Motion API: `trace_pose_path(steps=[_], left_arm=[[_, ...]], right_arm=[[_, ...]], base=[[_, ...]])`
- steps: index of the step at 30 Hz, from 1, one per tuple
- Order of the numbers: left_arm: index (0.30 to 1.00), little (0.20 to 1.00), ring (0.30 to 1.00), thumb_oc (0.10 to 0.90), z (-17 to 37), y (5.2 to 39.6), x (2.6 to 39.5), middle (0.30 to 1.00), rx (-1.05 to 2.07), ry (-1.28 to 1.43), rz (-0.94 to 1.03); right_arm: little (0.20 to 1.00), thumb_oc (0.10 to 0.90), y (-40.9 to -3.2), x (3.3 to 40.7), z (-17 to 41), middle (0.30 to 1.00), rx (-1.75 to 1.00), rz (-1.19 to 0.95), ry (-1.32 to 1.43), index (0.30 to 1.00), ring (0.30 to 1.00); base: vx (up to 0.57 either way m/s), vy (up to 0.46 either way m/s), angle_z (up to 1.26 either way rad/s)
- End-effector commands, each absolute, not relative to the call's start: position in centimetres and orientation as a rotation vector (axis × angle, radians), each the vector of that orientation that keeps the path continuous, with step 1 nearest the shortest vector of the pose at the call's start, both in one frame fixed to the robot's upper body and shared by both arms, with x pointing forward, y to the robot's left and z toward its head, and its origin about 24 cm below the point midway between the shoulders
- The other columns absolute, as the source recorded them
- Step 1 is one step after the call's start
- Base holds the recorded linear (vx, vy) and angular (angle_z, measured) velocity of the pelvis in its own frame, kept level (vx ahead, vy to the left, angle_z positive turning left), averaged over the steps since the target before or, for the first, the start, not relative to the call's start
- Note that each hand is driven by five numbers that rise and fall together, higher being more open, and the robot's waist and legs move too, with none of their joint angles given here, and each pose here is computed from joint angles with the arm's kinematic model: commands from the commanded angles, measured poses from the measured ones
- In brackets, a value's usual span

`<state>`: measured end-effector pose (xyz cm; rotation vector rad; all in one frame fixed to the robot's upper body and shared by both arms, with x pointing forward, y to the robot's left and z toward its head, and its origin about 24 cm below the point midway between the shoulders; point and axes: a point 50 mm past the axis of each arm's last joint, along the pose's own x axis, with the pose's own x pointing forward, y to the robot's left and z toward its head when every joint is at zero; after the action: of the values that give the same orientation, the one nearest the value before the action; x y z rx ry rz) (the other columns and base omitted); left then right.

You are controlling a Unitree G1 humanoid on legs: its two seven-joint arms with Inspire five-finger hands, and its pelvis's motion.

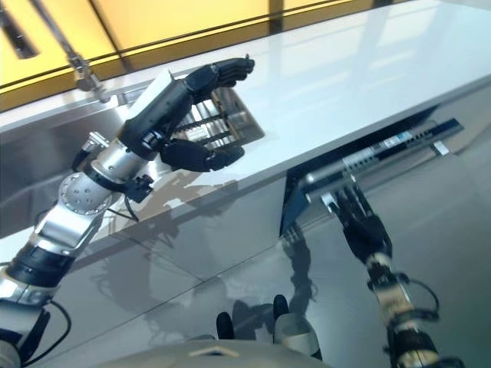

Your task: Pick up plates and place into dishwasher.

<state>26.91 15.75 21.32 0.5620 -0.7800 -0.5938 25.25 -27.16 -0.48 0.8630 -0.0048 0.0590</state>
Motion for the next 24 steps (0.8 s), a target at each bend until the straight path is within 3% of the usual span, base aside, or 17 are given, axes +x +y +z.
trace_pose_path(steps=[1, 11, 15, 18, 24], left_arm=[[0.9, 0.9, 0.9, 0.8, 25.2, 14.8, 26.7, 0.9, 0.425, -1.003, -0.589], [0.9, 0.9, 0.9, 0.8, 25.1, 15.2, 26.8, 0.9, 0.425, -1.0, -0.58], [0.9, 0.9, 0.9, 0.8, 25.0, 15.3, 26.8, 0.9, 0.429, -0.998, -0.57], [0.9, 0.9, 0.9, 0.8, 24.7, 15.7, 26.5, 0.9, 0.443, -0.997, -0.548], [0.9, 0.9, 0.9, 0.8, 23.5, 16.3, 26.1, 0.9, 0.46, -0.996, -0.497]], right_arm=[[0.9, 0.8, -24.5, 32.8, 11.6, 0.9, 0.805, 0.402, -0.478, 0.9, 0.9], [0.9, 0.8, -25.3, 32.8, 10.2, 0.9, 0.725, 0.314, -0.38, 0.9, 0.9], [0.9, 0.8, -26.1, 32.2, 8.2, 0.9, 0.526, 0.248, -0.224, 0.9, 0.9], [0.9, 0.8, -26.9, 30.6, 5.6, 0.9, 0.328, 0.221, -0.059, 0.9, 0.9], [0.9, 0.8, -24.8, 26.4, 0.6, 0.9, 0.274, 0.315, 0.126, 0.9, 0.9]], base=[[0.0, 0.003, 0.27], [0.0, 0.001, 0.05], [0.0, 0.0, 0.0], [0.0, 0.0, 0.0], [-0.02, 0.012, 0.0]])
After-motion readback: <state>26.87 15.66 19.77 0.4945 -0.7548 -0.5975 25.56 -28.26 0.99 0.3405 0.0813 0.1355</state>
